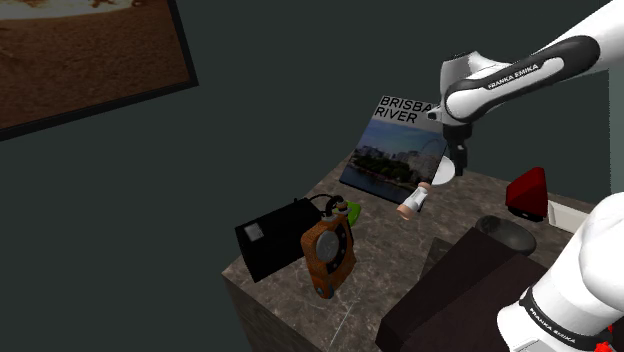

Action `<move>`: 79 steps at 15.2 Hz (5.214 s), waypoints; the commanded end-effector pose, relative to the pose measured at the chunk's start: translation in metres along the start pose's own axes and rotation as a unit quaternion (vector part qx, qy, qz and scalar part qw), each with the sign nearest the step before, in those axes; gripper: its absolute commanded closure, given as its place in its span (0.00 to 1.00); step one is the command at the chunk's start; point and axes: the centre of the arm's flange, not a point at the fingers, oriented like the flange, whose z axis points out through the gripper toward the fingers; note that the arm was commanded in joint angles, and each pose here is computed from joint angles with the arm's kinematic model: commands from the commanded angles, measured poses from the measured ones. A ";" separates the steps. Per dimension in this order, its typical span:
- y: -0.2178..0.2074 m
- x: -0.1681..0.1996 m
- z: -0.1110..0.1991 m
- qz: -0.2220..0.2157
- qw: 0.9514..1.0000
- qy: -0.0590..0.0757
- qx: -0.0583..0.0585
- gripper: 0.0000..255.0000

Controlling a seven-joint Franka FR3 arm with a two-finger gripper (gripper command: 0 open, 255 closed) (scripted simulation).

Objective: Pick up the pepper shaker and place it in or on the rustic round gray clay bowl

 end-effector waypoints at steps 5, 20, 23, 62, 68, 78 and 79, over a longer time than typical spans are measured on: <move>0.045 0.032 0.058 -0.105 0.994 -0.019 -0.011 0.00; 0.125 0.132 0.208 -0.353 0.933 -0.064 -0.035 0.00; 0.132 0.144 0.230 -0.379 0.922 -0.068 -0.038 0.00; 0.136 0.120 0.188 -0.379 0.922 -0.068 -0.038 1.00; 0.136 0.112 0.158 -0.379 0.922 -0.068 -0.038 1.00; 0.136 0.098 0.107 -0.379 0.922 -0.068 -0.038 1.00; 0.136 0.097 0.102 -0.379 0.922 -0.068 -0.038 1.00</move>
